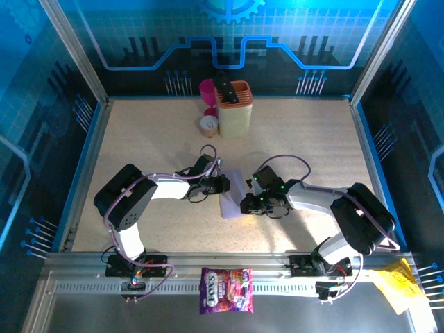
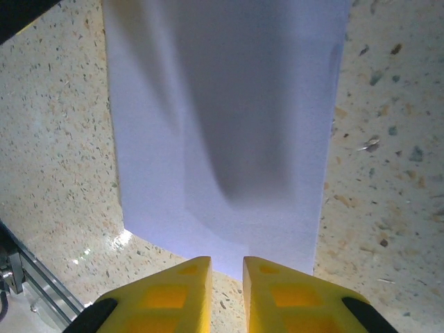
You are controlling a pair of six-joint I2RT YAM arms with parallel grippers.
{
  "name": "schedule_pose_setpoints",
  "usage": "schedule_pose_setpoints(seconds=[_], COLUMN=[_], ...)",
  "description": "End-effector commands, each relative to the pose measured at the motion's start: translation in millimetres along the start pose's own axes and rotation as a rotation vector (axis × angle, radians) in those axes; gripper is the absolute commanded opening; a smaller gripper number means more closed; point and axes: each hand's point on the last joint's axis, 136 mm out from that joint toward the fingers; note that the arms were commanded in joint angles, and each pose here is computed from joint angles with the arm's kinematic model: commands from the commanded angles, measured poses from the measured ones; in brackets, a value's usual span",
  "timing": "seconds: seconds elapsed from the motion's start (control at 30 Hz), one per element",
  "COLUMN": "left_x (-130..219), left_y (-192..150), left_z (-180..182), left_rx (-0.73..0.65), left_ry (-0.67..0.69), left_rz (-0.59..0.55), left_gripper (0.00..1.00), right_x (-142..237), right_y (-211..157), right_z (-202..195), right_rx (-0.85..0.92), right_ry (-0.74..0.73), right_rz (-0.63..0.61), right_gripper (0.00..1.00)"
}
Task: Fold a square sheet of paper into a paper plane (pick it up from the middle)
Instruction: Fold the triangle a second time at the center of the table.
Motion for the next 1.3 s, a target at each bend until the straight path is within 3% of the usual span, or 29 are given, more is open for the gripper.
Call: schedule_pose_setpoints(seconds=[0.0, 0.1, 0.27, 0.57, 0.9, 1.27], left_x=[-8, -8, -9, -9, -10, -10], left_y=[-27, -27, -28, -28, -30, -32], left_z=[28, 28, 28, 28, 29, 31], left_rx=[0.026, 0.026, 0.029, 0.029, 0.032, 0.034], left_ry=[0.081, 0.079, 0.076, 0.075, 0.075, 0.073], left_rz=[0.087, 0.086, 0.089, 0.092, 0.094, 0.095], left_gripper=[0.17, 0.17, 0.17, 0.17, 0.17, 0.17], right_x=[0, 5, 8, -7, -6, -7], right_y=[-1, -4, -12, -11, -1, 7], right_z=[4, -8, -20, -8, 7, 19], right_rx=[0.014, -0.004, -0.017, -0.013, 0.015, 0.015], right_ry=[-0.002, -0.067, -0.12, -0.082, -0.058, -0.015], right_rz=[0.008, 0.002, -0.001, 0.029, 0.009, -0.004], right_gripper=[0.22, 0.38, 0.43, 0.41, 0.27, 0.24])
Point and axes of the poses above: each hand's point on the last joint's axis, 136 mm out from that joint toward the fingers, its own x axis back along the fingers, its own z axis along the line the jaws close on, y = z × x, and after that the axes turned 2 degrees about x, right-handed
